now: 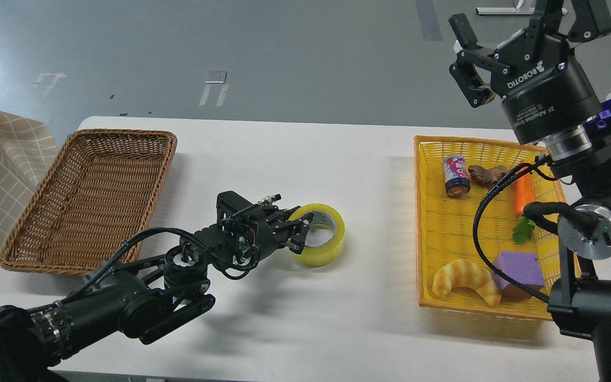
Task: Place and transfer tape with both arms
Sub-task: 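Grasp the tape roll's rim with the left gripper, then lift the tape roll and carry it over the wicker basket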
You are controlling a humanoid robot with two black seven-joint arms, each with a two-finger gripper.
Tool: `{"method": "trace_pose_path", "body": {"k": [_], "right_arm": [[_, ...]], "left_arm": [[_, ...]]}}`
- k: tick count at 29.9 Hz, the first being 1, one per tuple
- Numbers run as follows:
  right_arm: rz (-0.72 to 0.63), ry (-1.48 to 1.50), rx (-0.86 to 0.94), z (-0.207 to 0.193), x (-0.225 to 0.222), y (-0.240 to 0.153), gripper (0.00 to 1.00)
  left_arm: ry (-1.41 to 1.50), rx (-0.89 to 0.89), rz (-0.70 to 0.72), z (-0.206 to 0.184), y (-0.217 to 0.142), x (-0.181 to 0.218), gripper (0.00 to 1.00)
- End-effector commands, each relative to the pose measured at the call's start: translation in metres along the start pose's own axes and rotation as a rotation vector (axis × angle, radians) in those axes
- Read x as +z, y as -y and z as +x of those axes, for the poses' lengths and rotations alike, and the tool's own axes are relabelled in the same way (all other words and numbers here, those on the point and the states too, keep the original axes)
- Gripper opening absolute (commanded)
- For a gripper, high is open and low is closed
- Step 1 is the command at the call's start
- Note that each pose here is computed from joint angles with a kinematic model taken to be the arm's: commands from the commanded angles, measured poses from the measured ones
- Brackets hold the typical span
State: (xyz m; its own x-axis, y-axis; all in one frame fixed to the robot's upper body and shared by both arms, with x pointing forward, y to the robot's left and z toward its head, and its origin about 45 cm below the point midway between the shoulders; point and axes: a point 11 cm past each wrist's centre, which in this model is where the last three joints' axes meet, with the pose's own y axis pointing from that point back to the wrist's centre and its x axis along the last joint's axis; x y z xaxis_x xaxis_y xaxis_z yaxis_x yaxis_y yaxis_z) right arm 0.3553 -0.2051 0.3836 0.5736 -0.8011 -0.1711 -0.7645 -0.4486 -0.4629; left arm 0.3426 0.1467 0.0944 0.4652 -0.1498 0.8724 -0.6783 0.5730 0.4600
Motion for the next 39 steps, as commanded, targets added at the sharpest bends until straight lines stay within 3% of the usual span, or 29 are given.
{"method": "trace_pose_path", "body": {"k": [1,12,28,39], "right_arm": [[0.001,0.0,0.001,0.0,0.0,0.0,1.0],[-0.006,0.003,0.007,0.001,0.002,-0.002,1.0],[-0.015,0.008,0.014,0.003,0.006,-0.004,1.0],[-0.023,0.011,0.02,0.005,0.009,-0.006,1.0]], "left_arm": [[0.003,0.016,-0.002,0.008,0.001,-0.001,0.0],[0.025,0.029,0.016,0.019,-0.002,-0.013,0.0],[0.131,0.095,0.143,0.088,-0.029,-0.086,0.0],[0.159,0.126,0.277,0.124,-0.072,-0.146,0.0]]}}
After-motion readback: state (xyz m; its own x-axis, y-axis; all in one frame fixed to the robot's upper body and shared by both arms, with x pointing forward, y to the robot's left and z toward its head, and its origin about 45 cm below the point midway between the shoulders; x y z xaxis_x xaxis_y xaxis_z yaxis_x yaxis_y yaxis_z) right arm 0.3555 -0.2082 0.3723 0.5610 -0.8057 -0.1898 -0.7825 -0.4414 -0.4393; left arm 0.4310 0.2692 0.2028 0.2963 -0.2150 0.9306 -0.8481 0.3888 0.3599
